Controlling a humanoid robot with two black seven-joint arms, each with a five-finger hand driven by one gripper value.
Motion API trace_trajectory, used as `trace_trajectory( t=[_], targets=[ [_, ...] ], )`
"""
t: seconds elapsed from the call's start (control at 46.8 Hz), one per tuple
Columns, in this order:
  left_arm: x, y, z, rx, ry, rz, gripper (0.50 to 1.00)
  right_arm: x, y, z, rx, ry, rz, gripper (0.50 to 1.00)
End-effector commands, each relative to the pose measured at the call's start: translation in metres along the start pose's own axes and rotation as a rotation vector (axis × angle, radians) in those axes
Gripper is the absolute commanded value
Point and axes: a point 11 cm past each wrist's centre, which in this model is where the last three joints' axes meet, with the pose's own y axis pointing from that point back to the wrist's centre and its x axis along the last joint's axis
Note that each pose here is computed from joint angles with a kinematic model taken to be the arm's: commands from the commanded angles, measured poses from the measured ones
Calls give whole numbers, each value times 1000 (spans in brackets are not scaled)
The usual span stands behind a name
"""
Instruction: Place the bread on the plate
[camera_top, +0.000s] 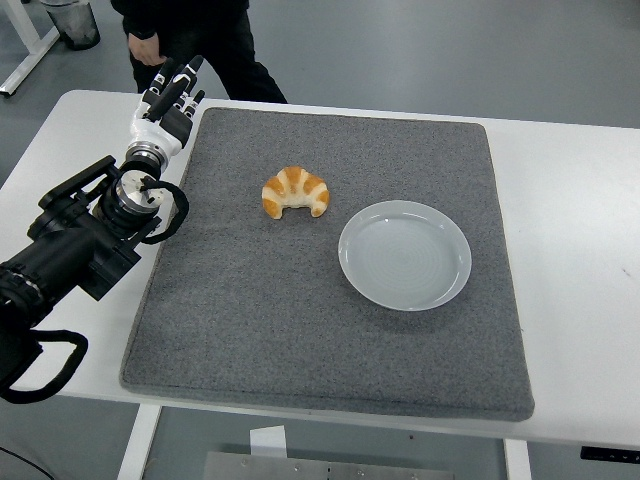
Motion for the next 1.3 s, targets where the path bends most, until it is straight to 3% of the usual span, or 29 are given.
trace_trajectory(
  t=[0.0, 0.491, 0.876, 1.282],
  targets=[
    [-1, 0, -1, 1, -3, -4, 1000, 0, 0, 0, 0, 0, 0, 952],
    [-5, -2, 5, 4, -64, -33, 1000, 0, 0, 0, 0, 0, 0, 952],
    [-30, -10, 44, -78, -459, -118, 1000, 0, 0, 0, 0, 0, 0, 952],
    [-89, 1, 50, -72, -908, -420, 1000, 0, 0, 0, 0, 0, 0, 952]
  ],
)
